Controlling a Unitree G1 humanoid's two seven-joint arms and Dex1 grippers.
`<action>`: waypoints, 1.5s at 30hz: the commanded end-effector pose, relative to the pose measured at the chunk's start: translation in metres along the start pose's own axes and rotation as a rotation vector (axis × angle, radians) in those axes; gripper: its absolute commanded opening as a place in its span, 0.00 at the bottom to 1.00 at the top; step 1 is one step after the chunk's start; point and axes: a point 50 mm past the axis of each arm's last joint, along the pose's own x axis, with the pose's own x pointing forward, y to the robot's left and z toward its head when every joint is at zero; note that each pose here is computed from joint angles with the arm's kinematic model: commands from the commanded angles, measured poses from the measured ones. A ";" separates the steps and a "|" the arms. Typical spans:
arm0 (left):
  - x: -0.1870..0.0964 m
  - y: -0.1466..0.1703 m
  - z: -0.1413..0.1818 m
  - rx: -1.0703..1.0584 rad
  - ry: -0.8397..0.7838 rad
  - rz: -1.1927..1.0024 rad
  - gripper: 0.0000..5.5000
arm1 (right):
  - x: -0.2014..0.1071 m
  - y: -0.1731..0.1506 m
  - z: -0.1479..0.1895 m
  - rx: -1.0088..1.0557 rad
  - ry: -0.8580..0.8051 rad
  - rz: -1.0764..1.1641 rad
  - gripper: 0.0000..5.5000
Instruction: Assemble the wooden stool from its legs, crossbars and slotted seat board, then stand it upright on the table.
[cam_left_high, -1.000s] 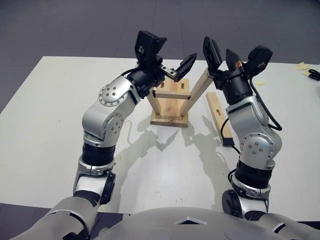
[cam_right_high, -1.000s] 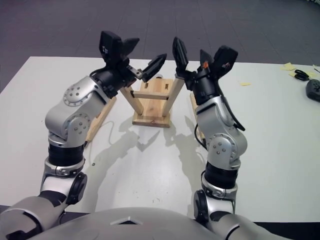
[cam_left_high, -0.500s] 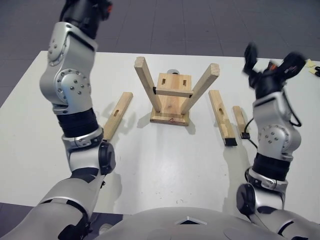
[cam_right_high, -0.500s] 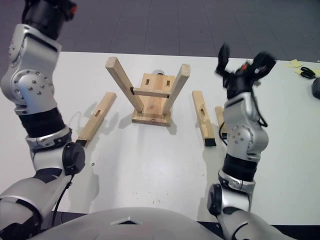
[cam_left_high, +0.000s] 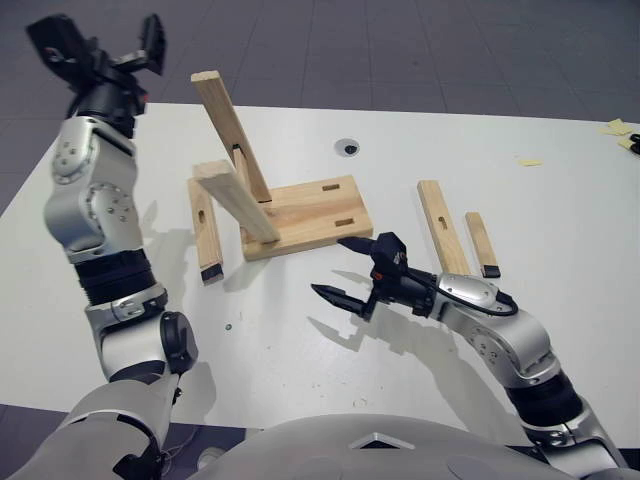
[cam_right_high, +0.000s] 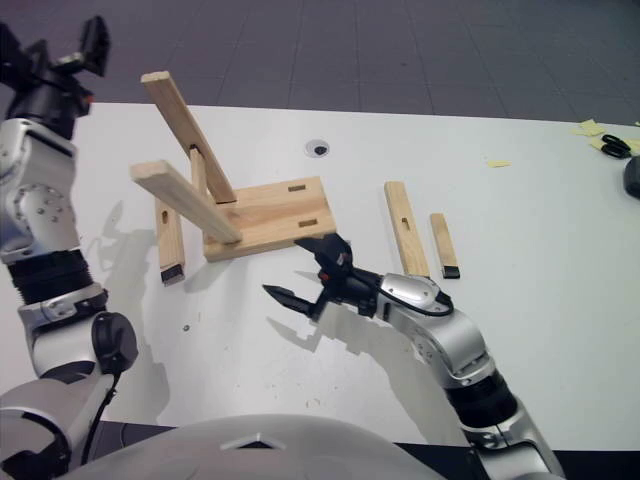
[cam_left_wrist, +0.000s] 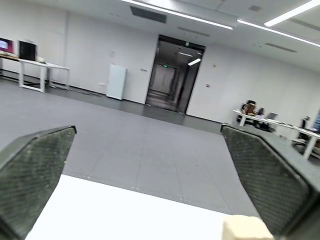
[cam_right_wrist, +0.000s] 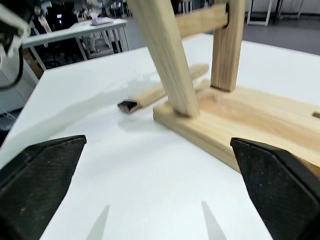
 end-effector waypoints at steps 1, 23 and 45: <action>0.003 0.001 0.002 0.013 -0.011 0.001 0.98 | 0.002 -0.022 0.014 -0.051 -0.053 -0.124 0.98; -0.081 -0.022 -0.014 -0.346 0.371 -0.631 0.98 | -0.022 -0.087 0.019 0.038 -0.216 -0.792 0.98; -0.016 -0.034 -0.074 0.288 0.365 -0.557 0.98 | 0.003 -0.075 0.023 0.006 -0.202 -0.694 0.98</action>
